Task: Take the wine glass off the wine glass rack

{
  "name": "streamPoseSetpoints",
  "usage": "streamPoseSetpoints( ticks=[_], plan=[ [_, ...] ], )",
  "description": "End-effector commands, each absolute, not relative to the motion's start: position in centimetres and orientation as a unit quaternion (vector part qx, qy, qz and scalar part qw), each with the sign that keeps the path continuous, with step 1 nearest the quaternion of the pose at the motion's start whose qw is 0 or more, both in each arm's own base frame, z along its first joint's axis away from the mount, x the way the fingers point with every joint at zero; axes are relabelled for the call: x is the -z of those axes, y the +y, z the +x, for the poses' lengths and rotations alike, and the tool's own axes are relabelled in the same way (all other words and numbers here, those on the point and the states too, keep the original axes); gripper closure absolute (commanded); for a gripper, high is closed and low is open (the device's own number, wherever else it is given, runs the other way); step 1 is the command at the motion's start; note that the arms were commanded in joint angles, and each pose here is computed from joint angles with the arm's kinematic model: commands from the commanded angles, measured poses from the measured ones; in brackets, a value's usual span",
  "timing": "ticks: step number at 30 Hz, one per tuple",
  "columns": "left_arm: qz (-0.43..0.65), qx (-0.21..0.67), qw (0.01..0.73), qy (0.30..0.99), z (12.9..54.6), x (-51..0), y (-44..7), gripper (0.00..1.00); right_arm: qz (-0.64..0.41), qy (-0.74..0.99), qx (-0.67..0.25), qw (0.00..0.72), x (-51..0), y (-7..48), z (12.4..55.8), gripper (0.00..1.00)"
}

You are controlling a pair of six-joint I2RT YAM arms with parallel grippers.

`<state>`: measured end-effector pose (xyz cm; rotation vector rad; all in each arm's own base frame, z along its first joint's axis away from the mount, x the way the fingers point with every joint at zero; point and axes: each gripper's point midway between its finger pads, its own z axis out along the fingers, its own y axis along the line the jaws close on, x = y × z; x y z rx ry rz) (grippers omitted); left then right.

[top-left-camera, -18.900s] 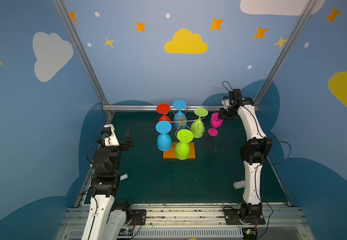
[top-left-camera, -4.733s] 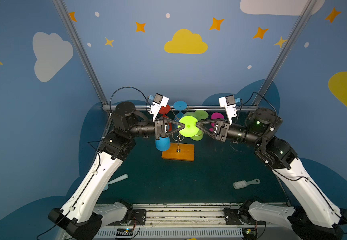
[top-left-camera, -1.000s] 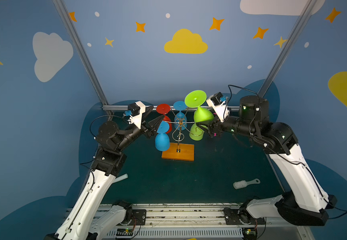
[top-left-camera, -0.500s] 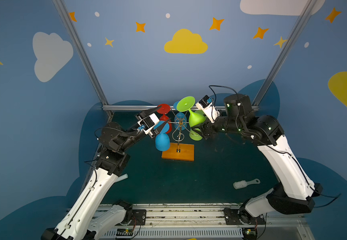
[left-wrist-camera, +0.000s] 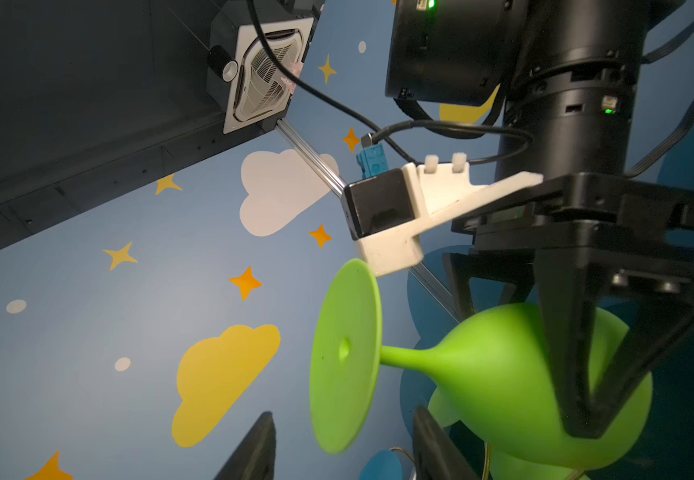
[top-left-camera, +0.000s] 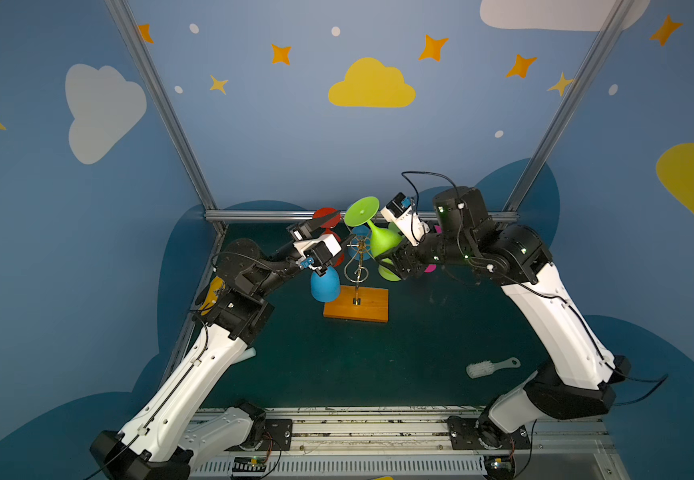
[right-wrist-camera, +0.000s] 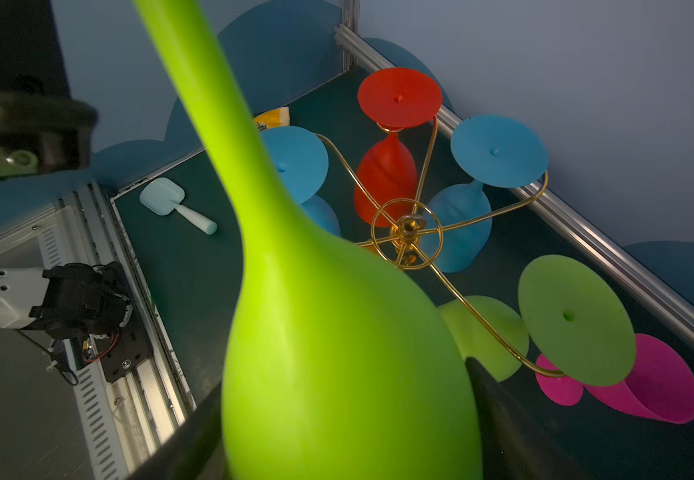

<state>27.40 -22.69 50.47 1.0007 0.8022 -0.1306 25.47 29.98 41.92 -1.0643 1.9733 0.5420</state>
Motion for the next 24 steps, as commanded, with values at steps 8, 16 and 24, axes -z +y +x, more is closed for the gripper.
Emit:
streamPoseSetpoints(
  ticks=[8, 16, 24],
  plan=[
    [0.465, 0.046, 0.810, 0.353, 27.4, -51.9, -22.9, 0.56, -0.435, 0.777, -0.224, 0.396, -41.8, 31.3, 24.6, 0.63],
    [0.458, 0.041, 0.810, 0.364, 27.8, -51.9, -22.6, 0.78, -0.438, 0.777, -0.227, 0.391, -41.6, 31.7, 24.3, 0.59],
    [0.430, 0.035, 0.817, 0.383, 27.9, -51.9, -21.6, 0.97, -0.430, 0.765, -0.256, 0.406, -42.7, 31.9, 23.8, 0.32]
  ],
)
